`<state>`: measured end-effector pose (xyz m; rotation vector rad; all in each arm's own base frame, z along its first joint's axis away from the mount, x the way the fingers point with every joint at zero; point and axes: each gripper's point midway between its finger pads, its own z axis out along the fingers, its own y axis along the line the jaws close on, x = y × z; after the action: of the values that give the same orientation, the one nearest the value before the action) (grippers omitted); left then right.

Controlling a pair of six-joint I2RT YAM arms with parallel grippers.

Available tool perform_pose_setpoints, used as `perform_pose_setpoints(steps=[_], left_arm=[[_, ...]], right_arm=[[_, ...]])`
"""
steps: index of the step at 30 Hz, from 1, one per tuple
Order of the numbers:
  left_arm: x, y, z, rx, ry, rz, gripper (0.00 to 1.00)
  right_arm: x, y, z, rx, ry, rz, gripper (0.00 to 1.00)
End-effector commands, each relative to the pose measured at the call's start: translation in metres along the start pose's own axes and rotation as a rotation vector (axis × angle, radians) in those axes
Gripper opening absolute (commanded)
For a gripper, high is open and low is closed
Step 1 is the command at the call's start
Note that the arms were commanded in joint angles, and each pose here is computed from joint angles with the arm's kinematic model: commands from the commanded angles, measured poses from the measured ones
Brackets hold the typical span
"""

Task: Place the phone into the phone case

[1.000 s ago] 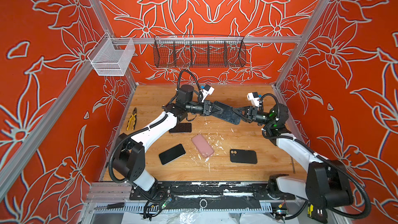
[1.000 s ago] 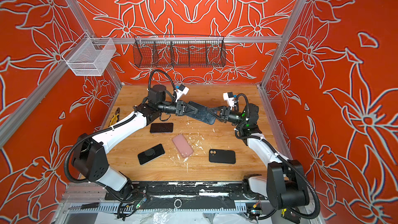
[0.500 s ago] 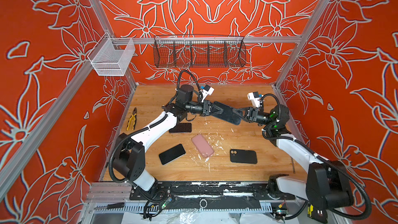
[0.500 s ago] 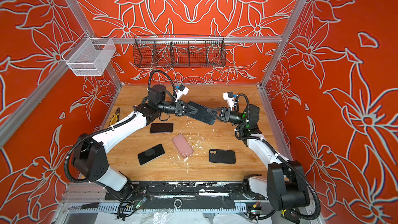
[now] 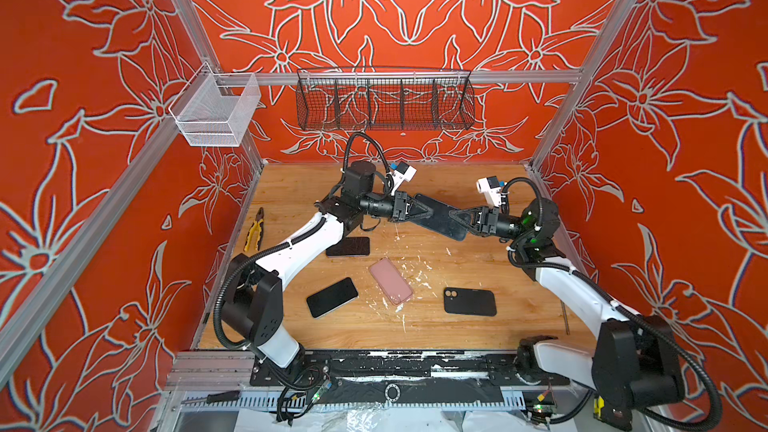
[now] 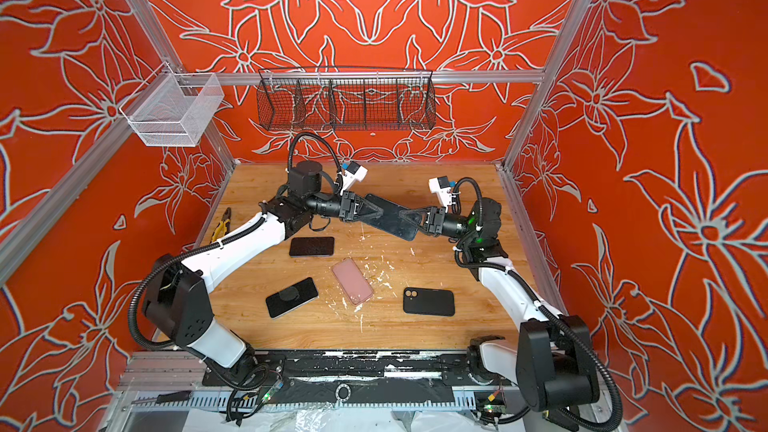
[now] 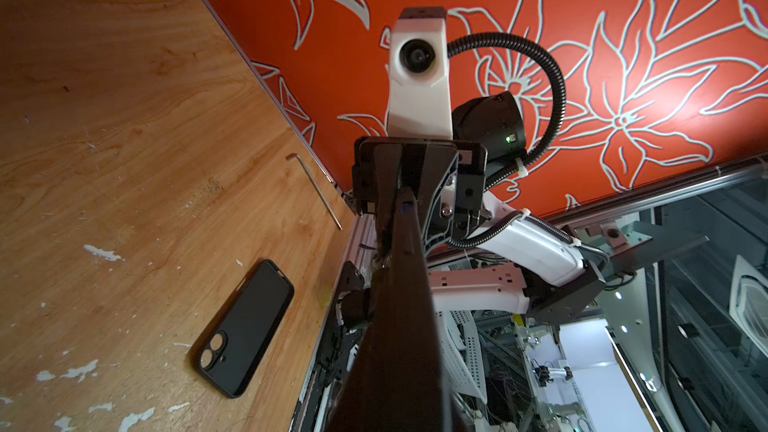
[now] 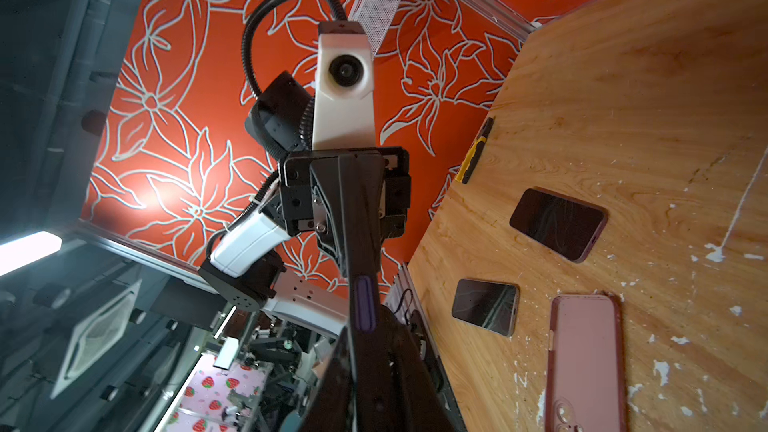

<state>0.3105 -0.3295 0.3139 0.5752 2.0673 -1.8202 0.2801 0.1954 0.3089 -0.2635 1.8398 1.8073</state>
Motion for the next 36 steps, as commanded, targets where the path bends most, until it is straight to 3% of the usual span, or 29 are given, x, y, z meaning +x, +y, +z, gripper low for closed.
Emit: perform_pose_setpoints(steps=[1, 3, 6, 12, 15, 21, 25, 36], left_arm=[[-0.013, -0.021, 0.0, 0.06, -0.011, 0.079, 0.0], [-0.019, -0.025, -0.001, 0.086, -0.028, 0.071, 0.0], [-0.03, -0.029, -0.004, 0.121, -0.063, 0.051, 0.05], [-0.044, -0.034, -0.007, 0.165, -0.153, 0.015, 0.4], [-0.047, -0.029, -0.007, 0.165, -0.222, -0.019, 0.47], [-0.053, -0.006, 0.006, 0.144, -0.347, -0.1, 0.47], [-0.067, 0.014, 0.008, 0.162, -0.459, -0.17, 0.45], [-0.078, 0.035, -0.002, 0.023, -0.635, -0.168, 0.15]], right_arm=[[-0.004, 0.012, 0.002, -0.019, -0.001, -0.031, 0.08], [-0.008, 0.011, 0.003, -0.015, -0.016, -0.026, 0.0], [-0.016, 0.008, 0.003, 0.0, -0.061, -0.008, 0.0], [-0.046, 0.014, -0.001, -0.007, -0.222, -0.001, 0.0], [-0.062, 0.017, -0.006, -0.025, -0.321, 0.017, 0.0], [-0.076, 0.015, -0.007, -0.036, -0.439, 0.021, 0.0], [-0.07, 0.006, 0.003, -0.021, -0.45, 0.042, 0.0], [-0.053, -0.01, 0.007, 0.047, -0.505, 0.044, 0.0]])
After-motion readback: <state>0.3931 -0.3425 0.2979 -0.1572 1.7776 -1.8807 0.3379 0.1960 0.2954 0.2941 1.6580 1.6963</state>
